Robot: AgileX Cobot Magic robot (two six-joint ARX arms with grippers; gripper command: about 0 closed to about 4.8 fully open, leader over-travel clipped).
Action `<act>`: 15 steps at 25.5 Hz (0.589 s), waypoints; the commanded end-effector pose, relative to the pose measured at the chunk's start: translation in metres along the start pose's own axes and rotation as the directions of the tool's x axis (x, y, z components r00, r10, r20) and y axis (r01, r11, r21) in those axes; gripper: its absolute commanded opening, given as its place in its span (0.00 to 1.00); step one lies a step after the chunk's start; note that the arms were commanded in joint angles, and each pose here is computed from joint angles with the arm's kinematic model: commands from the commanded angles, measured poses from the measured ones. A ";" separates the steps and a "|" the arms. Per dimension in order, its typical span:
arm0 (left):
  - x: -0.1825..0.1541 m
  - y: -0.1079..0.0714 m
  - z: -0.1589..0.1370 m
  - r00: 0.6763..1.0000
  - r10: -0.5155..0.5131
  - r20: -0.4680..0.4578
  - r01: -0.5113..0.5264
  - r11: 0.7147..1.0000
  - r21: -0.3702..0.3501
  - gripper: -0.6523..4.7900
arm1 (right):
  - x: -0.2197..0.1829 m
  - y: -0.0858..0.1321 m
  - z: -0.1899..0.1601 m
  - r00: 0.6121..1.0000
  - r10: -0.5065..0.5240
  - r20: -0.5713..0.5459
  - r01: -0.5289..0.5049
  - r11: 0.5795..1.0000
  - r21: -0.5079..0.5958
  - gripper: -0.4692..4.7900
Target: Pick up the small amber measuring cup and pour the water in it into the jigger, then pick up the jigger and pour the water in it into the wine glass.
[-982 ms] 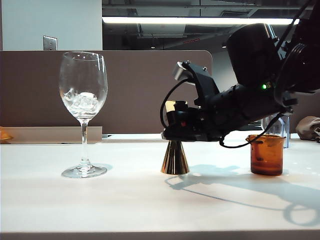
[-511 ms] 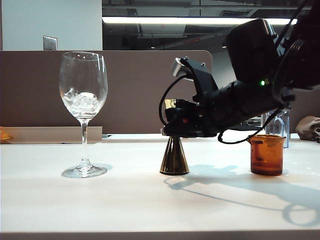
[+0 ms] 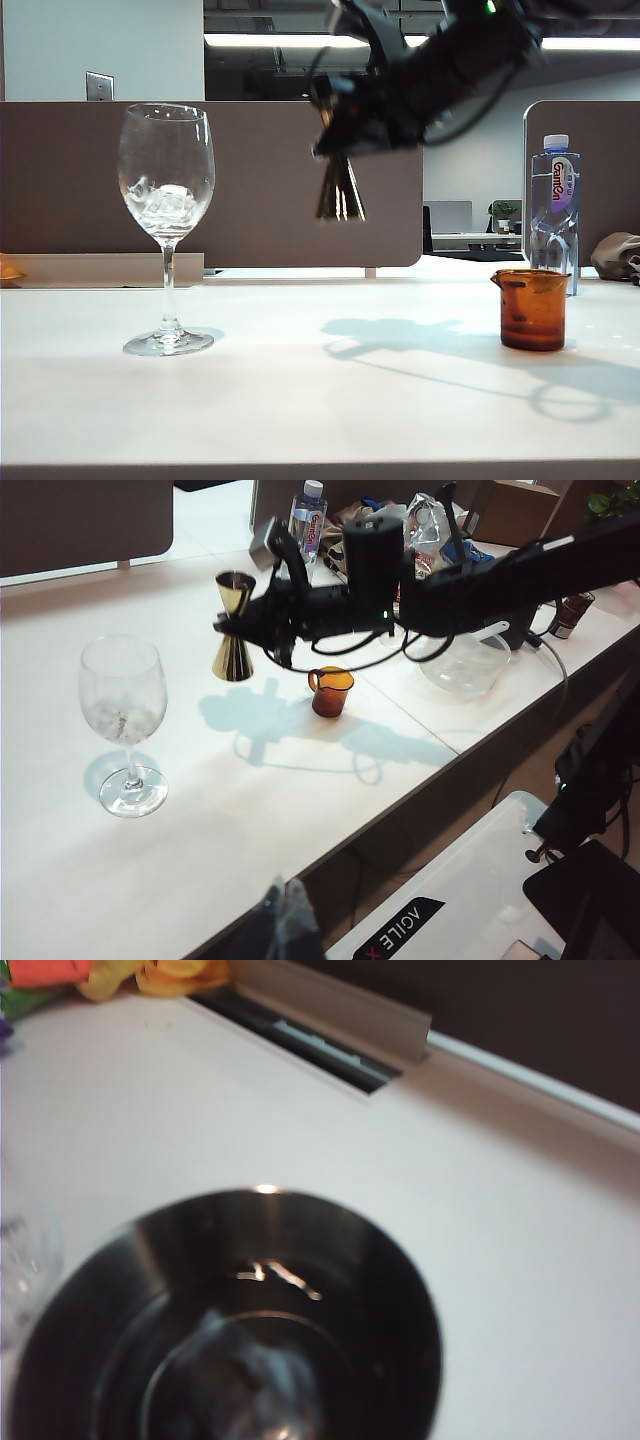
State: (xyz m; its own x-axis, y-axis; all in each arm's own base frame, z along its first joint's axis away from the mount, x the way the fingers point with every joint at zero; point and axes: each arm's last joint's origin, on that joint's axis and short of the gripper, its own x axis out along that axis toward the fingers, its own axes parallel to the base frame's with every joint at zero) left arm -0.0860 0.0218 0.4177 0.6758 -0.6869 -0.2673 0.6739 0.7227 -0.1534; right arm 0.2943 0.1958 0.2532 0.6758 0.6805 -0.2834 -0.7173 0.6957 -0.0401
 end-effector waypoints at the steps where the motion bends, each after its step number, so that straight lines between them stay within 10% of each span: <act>1: 0.000 0.000 0.000 1.000 -0.002 -0.001 0.002 1.000 0.000 0.12 | -0.002 -0.002 0.032 1.000 0.002 0.025 -0.001 0.999 -0.039 0.08; 15: 0.000 0.000 0.000 1.000 -0.002 -0.001 0.002 1.000 0.000 0.12 | 0.005 0.049 0.080 0.999 0.024 0.024 -0.019 0.987 -0.161 0.08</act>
State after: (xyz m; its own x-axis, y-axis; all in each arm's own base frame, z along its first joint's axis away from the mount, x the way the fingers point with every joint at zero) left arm -0.0860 0.0218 0.4177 0.6758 -0.6869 -0.2673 0.6739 0.7227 -0.1534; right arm 0.2765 0.2488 0.3217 0.6482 0.7114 -0.2718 -0.7602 0.6251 -0.1770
